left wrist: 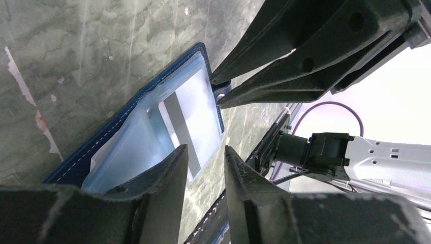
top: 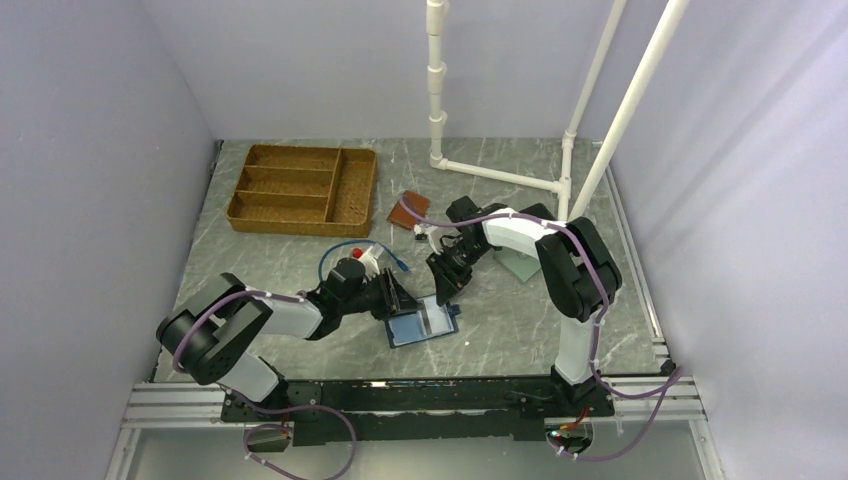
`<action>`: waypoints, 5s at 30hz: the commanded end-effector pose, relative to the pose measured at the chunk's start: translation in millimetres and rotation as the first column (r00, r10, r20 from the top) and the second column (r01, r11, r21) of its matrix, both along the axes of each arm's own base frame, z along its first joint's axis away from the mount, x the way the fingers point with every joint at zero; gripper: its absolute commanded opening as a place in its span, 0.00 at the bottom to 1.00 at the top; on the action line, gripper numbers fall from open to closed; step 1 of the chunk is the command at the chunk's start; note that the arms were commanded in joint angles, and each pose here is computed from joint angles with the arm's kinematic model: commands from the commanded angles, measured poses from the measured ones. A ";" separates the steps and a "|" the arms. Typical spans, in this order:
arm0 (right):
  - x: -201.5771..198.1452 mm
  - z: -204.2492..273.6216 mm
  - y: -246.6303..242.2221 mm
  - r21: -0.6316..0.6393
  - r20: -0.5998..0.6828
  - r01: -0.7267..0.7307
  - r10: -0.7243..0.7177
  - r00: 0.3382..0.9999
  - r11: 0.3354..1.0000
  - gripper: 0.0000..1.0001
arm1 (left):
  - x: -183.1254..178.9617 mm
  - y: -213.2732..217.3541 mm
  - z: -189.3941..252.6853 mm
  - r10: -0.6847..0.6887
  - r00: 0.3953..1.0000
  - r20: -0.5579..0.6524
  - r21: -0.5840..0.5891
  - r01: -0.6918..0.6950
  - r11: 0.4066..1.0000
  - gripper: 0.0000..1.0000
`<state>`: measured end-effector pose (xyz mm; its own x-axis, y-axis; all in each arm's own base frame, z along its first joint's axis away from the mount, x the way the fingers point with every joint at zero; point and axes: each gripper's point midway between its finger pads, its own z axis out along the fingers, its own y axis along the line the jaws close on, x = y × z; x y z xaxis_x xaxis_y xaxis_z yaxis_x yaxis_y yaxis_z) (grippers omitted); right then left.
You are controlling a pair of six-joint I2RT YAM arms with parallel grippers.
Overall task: Take the credit cards out of the card holder
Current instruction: Move the credit card to the storage box.
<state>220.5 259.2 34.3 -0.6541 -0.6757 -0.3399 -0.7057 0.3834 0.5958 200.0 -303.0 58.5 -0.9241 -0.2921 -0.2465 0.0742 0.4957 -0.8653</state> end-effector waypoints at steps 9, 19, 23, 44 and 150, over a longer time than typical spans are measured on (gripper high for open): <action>5.8 6.3 0.6 0.013 0.036 0.015 -0.015 0.999 1.000 0.29 | 2.9 -5.8 -3.2 -0.018 1.000 0.001 0.056 0.018 0.998 0.38; 6.5 3.0 -0.7 -0.001 0.036 0.023 -0.023 0.999 1.000 0.28 | 3.0 -3.0 -13.1 0.000 1.000 -0.027 0.120 0.004 0.993 0.37; 7.2 4.0 -0.5 0.000 0.040 0.025 -0.025 0.999 1.000 0.26 | 2.8 -3.0 -15.9 0.001 0.999 -0.036 0.126 0.003 0.992 0.36; 0.2 -4.4 2.1 0.007 -0.017 0.032 -0.032 0.999 0.999 0.14 | 2.8 -3.0 -23.0 0.006 0.998 -0.062 0.140 0.003 0.990 0.34; -24.9 -20.0 19.2 0.019 -0.118 -0.039 0.041 0.992 0.999 0.19 | -29.8 19.9 -44.8 0.010 0.969 -0.248 -0.023 -0.016 1.000 0.25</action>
<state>201.3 274.8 21.0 -0.6991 -0.6638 -0.2657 -0.6215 0.3804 0.6849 169.9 -284.6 23.3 -0.9582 -0.2861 -0.0027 -0.1327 0.4527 -0.8817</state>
